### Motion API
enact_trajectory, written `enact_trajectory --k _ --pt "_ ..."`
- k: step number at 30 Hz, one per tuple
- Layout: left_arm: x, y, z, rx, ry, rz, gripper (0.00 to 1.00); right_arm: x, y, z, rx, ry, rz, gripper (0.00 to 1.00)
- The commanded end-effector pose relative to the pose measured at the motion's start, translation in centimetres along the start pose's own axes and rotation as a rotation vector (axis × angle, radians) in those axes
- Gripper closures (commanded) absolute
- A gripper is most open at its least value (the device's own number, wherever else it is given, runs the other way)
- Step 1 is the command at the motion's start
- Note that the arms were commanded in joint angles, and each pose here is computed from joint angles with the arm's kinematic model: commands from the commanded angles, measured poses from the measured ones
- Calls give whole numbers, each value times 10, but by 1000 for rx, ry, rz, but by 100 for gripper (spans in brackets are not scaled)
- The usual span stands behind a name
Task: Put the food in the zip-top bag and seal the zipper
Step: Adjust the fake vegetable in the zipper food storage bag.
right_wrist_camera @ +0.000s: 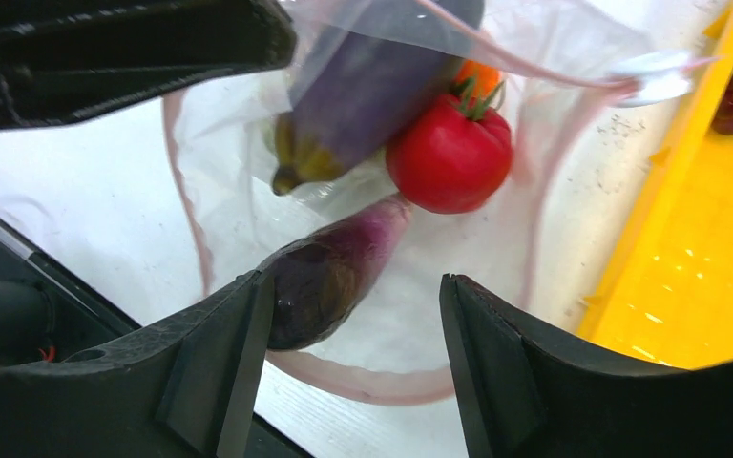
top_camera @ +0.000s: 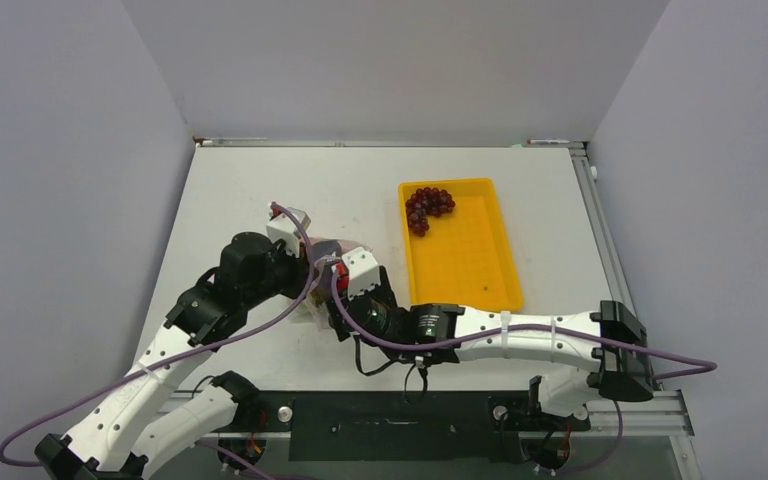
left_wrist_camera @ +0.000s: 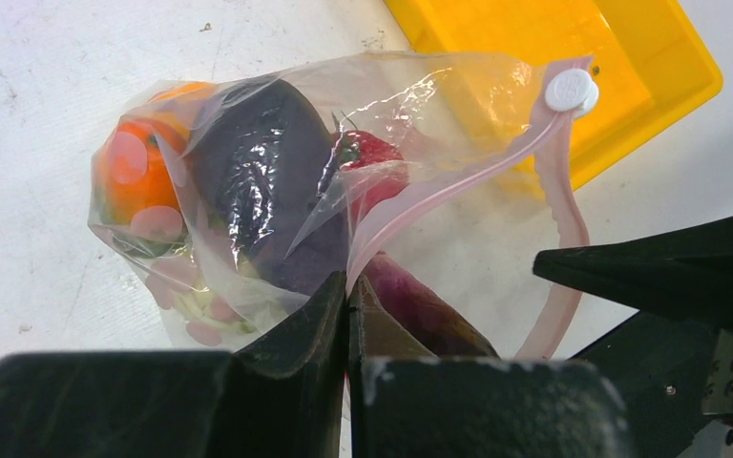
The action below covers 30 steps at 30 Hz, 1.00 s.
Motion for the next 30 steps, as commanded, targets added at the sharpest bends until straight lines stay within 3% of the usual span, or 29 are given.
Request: enact_trajectory --k 1,13,30 --pt "-6 13 -2 -53 -15 11 100 -19 -4 -19 -10 -53 21 36" --pt "-6 11 0 -38 -14 13 100 -34 -18 -32 -9 -69 53 37" --pt "-8 7 3 -16 -17 24 100 3 41 -37 -164 113 130 37"
Point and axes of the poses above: each gripper's point midway between its finger pads, its own z axis out along the fingers, its own x axis along the line the jaws close on, y = z × x, the point moved 5 cm from there along -z, back along the fingers, and after that the axes turned 13 degrees about -z, right-handed, at the moved point
